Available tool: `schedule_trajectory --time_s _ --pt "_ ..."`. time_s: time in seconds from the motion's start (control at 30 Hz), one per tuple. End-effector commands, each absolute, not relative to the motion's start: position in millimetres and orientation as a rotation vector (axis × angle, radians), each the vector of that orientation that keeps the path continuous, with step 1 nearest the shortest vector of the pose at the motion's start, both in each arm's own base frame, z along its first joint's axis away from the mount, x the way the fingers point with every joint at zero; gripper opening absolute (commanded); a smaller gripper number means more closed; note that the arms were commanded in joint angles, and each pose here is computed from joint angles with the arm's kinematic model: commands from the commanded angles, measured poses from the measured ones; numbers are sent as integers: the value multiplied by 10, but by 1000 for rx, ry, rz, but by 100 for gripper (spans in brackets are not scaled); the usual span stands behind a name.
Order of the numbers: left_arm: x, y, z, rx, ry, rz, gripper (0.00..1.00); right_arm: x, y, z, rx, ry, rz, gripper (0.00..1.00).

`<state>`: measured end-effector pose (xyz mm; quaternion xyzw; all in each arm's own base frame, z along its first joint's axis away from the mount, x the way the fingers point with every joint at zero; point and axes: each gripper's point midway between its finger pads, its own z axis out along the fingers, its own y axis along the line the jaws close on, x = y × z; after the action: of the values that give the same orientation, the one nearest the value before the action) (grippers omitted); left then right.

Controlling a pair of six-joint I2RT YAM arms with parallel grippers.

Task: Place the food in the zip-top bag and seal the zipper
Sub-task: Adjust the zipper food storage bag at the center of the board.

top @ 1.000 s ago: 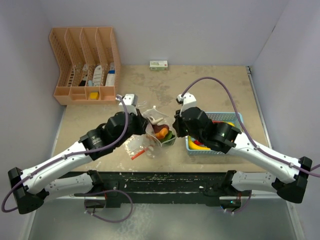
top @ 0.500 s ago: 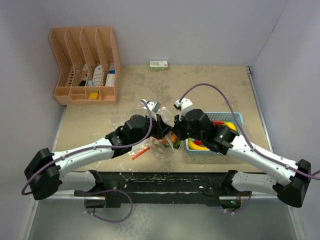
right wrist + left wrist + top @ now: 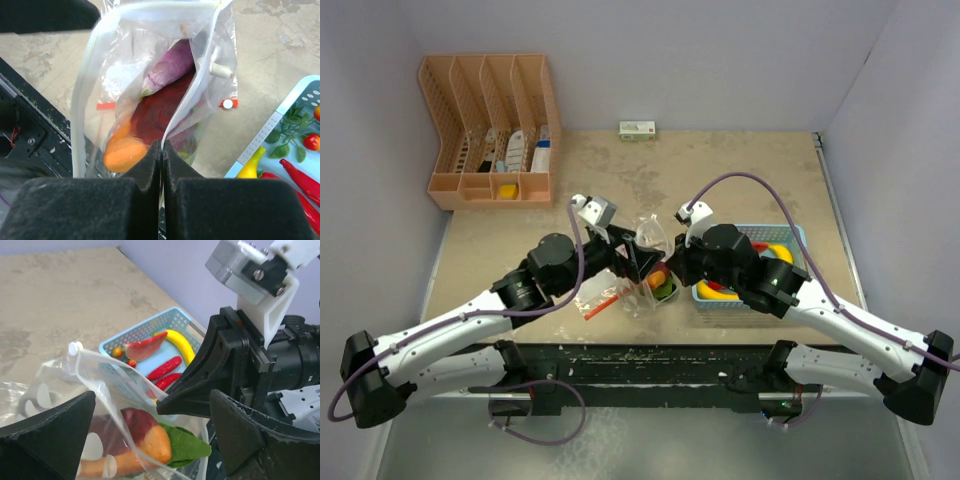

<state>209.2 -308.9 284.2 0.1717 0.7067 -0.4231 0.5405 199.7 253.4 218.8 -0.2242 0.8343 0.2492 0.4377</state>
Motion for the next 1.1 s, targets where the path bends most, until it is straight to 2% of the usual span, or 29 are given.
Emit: schedule_trajectory --time_s 0.0,0.27,0.47,0.57,0.77,0.97,1.07 --pt "2197 -2816 3097 368 1621 -861 99 2043 2599 2279 -565 2019 644 0" --pt "2681 -2112 2940 35 1620 -493 99 2030 2579 2295 -581 2016 637 0" --pt "3156 -1783 2613 -151 1640 -498 99 2001 2552 2295 -605 2019 629 0" --pt "3338 -1819 2530 -170 1638 -583 99 1997 2552 2299 -609 2019 630 0" --pt "3451 -2173 2767 72 1502 -795 99 1979 2542 2326 -624 2017 632 0" --pt "3138 -2550 2691 558 1395 -1003 99 1963 2552 2348 -653 2014 633 0" --pt "3033 -2557 2526 658 1351 -1074 99 1960 2570 2346 -662 2017 638 0"
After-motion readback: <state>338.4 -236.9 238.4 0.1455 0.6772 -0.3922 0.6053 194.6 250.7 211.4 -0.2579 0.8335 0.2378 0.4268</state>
